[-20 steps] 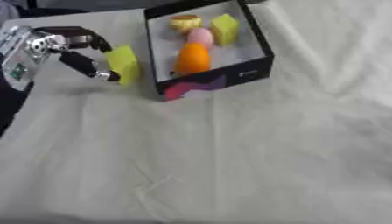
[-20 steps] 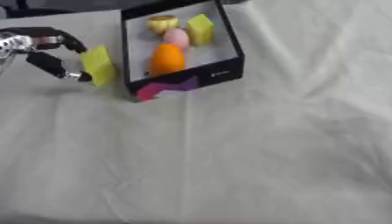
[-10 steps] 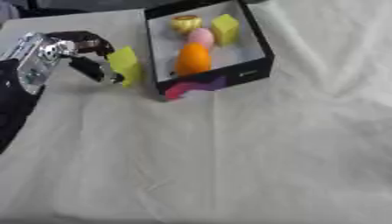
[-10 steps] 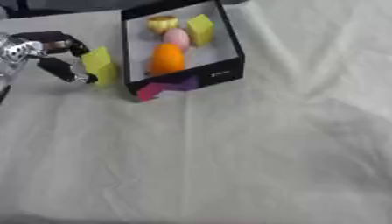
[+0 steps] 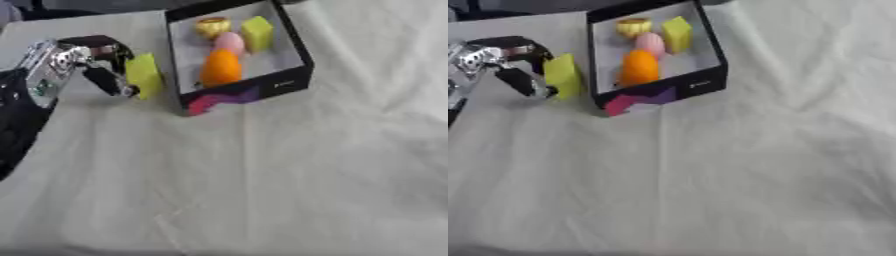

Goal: Pick up objects on the table and place them in the box.

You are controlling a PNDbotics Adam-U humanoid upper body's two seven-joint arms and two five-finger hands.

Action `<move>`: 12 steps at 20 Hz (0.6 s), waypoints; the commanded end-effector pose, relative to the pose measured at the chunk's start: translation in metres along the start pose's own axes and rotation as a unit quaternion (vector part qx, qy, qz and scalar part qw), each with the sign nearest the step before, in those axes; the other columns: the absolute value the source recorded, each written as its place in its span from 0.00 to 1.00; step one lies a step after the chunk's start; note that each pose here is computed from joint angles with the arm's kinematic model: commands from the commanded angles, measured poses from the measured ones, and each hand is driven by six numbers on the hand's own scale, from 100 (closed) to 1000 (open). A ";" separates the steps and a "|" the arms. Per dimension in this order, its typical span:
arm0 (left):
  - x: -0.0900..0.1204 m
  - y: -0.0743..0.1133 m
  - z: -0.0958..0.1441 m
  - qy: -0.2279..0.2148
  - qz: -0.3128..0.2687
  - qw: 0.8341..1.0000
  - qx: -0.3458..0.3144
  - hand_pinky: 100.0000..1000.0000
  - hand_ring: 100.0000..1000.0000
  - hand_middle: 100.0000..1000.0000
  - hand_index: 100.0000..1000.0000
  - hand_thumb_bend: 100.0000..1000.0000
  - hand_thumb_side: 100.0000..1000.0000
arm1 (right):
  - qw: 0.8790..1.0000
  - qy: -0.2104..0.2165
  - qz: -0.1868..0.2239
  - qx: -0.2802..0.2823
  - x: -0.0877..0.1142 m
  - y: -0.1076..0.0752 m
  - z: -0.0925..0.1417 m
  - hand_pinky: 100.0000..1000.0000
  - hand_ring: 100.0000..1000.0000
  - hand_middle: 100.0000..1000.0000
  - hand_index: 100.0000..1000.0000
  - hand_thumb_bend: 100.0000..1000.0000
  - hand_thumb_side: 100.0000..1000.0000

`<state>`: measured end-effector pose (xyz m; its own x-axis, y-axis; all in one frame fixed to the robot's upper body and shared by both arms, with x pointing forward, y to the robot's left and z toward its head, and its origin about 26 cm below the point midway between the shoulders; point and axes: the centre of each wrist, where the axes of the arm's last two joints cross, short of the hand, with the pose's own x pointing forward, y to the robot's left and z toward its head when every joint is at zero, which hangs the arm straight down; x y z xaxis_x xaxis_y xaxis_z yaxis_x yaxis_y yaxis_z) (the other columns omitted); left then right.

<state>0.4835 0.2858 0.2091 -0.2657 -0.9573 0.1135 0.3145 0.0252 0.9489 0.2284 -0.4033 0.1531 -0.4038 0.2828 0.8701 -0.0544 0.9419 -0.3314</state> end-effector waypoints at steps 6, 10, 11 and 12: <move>-0.007 0.034 0.018 0.001 -0.003 0.999 0.043 0.82 0.57 0.44 0.67 0.09 0.16 | 1.000 -0.009 0.016 0.001 0.007 -0.004 0.001 0.90 0.54 0.56 0.83 0.00 0.56; -0.014 0.054 0.036 -0.003 -0.016 0.998 0.059 0.80 0.56 0.44 0.66 0.11 0.15 | 1.000 -0.012 0.015 0.004 0.007 -0.004 0.002 0.90 0.54 0.56 0.83 0.00 0.54; -0.016 0.060 0.042 -0.003 -0.016 0.998 0.064 0.80 0.56 0.44 0.66 0.10 0.14 | 1.000 -0.012 0.015 0.004 0.007 -0.005 0.003 0.90 0.54 0.56 0.83 0.00 0.54; -0.018 0.067 0.048 -0.004 -0.016 0.997 0.072 0.79 0.55 0.43 0.66 0.10 0.14 | 1.000 -0.012 0.015 0.003 0.007 -0.005 0.004 0.90 0.54 0.56 0.83 0.00 0.54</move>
<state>0.4724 0.3044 0.2536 -0.2888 -0.9508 0.1117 0.2316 0.0438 0.9718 0.2247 -0.4049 0.1488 -0.4010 0.2860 0.8703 -0.0530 0.9412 -0.3337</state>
